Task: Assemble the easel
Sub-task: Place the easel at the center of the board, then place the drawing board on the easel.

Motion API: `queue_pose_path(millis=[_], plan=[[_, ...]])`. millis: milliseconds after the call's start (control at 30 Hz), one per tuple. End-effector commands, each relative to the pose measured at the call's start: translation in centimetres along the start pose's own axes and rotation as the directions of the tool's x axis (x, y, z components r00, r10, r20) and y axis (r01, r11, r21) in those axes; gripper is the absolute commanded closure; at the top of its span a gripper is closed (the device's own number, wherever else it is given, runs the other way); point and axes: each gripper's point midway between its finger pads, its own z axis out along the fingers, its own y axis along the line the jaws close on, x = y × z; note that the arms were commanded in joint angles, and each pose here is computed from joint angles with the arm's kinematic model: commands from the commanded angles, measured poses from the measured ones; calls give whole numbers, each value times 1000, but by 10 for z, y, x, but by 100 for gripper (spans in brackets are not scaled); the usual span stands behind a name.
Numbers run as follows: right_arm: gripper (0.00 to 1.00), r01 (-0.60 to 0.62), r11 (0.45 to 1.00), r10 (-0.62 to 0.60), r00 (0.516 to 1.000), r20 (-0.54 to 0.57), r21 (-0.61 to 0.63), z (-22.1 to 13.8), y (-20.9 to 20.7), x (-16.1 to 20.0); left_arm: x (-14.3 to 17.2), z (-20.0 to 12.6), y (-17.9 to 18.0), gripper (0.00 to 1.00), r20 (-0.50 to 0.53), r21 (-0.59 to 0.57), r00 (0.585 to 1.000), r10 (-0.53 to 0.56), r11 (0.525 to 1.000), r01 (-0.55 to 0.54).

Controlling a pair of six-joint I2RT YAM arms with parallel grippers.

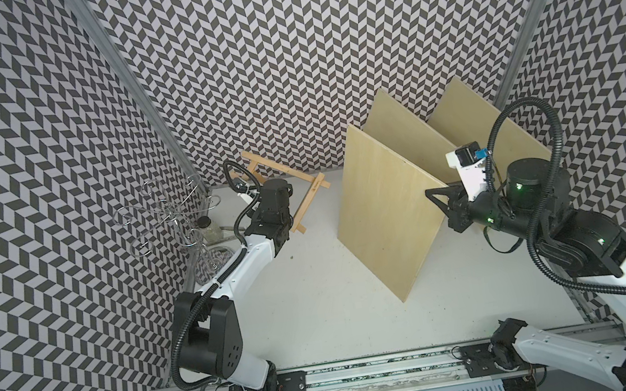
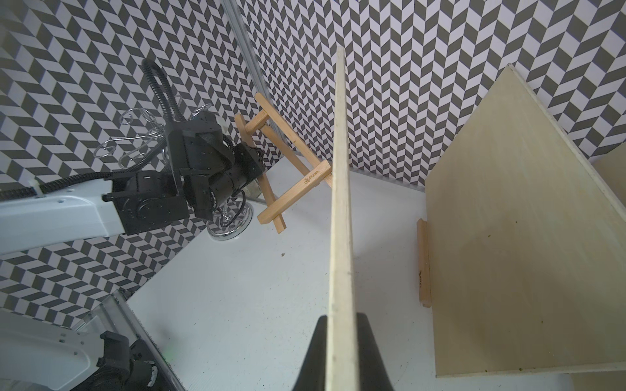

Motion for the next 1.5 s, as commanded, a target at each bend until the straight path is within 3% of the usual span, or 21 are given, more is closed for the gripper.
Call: queue_pose_path(millis=[0, 133, 300, 333, 467, 533, 633, 733, 833, 1000, 1100, 1167, 1200, 1333, 1467], plan=[[100, 91, 996, -91, 996, 25, -7, 0, 2, -7, 7, 1, 5, 100, 87, -81, 996, 17, 997, -10], [100, 94, 995, -93, 995, 19, -19, -1, 4, -7, 37, -3, 13, 100, 115, -187, 984, 133, 976, -110], [100, 98, 995, -98, 995, 18, -25, -3, 5, -8, 66, -1, 25, 100, 90, -213, 981, 171, 966, -148], [100, 96, 995, -96, 995, 16, -26, -2, 5, -7, 70, 0, 26, 95, 75, -212, 982, 175, 965, -155], [100, 88, 996, -88, 996, 12, -27, 2, 5, -5, 86, -1, 27, 48, -3, -181, 988, 154, 972, -152], [100, 86, 996, -85, 996, 11, -26, 3, 4, -5, 89, -4, 26, 38, -37, -156, 990, 139, 977, -143], [100, 84, 996, -84, 996, 16, -27, 4, 5, -6, 90, -10, 20, 36, -75, -108, 989, 129, 985, -137], [100, 81, 997, -81, 997, 16, -18, 6, 3, -6, 91, -17, 16, 26, -116, -77, 985, 131, 987, -140], [100, 81, 997, -81, 997, 8, 4, 8, -1, -4, 84, -26, 11, 23, -147, -44, 980, 133, 989, -140], [100, 75, 997, -74, 997, -20, 29, 18, -8, 5, 55, -59, -3, 19, -189, 80, 974, 122, 991, -108], [100, 88, 995, -86, 996, -35, 39, 22, -11, 11, 30, -87, -23, 19, -237, 245, 964, 117, 968, -57], [100, 118, 993, -117, 993, -34, 31, 22, -10, 13, 8, -114, -50, 20, -266, 407, 955, 131, 913, -12], [100, 127, 991, -126, 991, -35, 38, 23, -11, 13, -6, -132, -67, 20, -269, 508, 952, 147, 861, 11], [100, 140, 989, -137, 989, -60, 39, 28, -12, 17, -49, -204, -124, 15, -271, 805, 936, 225, 586, 93], [100, 153, 988, -152, 985, -80, 8, 33, -8, 25, -75, -259, -153, 1, -299, 915, 911, 284, 356, 189]])
